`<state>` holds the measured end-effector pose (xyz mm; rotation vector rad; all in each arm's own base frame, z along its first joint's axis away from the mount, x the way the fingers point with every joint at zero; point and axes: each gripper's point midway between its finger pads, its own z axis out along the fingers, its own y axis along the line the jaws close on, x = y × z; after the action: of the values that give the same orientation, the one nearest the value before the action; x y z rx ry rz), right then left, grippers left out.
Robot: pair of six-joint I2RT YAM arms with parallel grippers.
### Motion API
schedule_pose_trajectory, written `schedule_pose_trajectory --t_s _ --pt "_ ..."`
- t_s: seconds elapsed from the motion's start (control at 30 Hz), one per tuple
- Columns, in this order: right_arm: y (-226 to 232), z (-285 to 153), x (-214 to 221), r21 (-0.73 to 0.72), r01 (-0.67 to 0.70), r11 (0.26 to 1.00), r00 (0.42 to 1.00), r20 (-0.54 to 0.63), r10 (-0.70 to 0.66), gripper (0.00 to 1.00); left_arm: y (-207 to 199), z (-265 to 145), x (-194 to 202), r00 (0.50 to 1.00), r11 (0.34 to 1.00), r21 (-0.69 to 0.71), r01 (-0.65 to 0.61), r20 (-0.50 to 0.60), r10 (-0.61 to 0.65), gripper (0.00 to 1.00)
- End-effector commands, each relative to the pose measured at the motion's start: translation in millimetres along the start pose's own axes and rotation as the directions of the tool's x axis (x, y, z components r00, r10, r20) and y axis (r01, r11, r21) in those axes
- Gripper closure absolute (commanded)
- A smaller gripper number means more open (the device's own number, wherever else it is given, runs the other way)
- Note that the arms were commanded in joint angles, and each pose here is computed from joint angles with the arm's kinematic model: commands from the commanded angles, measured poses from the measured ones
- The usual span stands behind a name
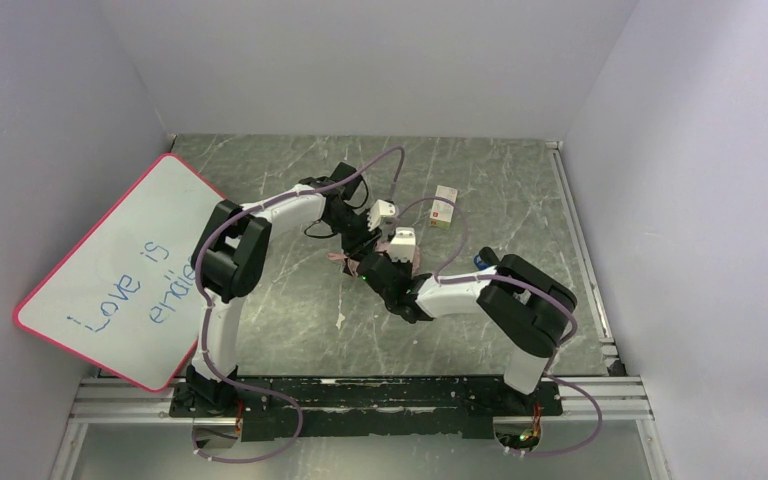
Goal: Put away the umbrella
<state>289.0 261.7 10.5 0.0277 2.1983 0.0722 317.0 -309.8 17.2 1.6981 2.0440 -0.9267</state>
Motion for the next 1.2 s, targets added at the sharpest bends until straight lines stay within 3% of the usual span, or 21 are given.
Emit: schedule_pose_trajectory --t_s 0.0,0.1,0.2,0.8,1.0,1.17 --pt "-44.0 -13.3 74.9 0.018 0.148 0.989 0.958 -0.252 -0.139 1.0 -12.3 47.3 138.9 0.893 0.987 -0.044 0.158 -0.419 -0.161 0.78" --pt "-40.4 -22.7 75.1 -0.032 0.131 0.991 0.956 -0.261 -0.135 1.0 -8.8 47.8 139.0 0.889 0.982 -0.072 0.172 -0.419 -0.186 0.81" --pt "-39.8 -32.5 81.9 -0.066 0.125 0.99 0.948 -0.286 -0.139 1.0 -3.1 49.2 138.6 0.882 0.976 -0.107 0.189 -0.418 -0.217 0.95" --pt "-58.1 -77.1 111.9 -0.126 0.024 0.992 0.935 -0.349 -0.067 1.0 8.7 45.3 137.6 0.874 0.96 -0.207 0.189 -0.41 -0.261 0.95" --pt "-36.7 -95.3 99.6 -0.292 -0.07 0.954 0.947 -0.32 -0.028 1.0 9.1 46.5 136.2 0.865 0.955 -0.229 0.187 -0.422 -0.27 0.95" --pt "-19.9 -105.3 75.1 -0.372 -0.179 0.911 0.96 -0.267 0.08 1.0 3.3 47.7 133.5 0.865 0.954 -0.252 0.162 -0.429 -0.26 0.95"
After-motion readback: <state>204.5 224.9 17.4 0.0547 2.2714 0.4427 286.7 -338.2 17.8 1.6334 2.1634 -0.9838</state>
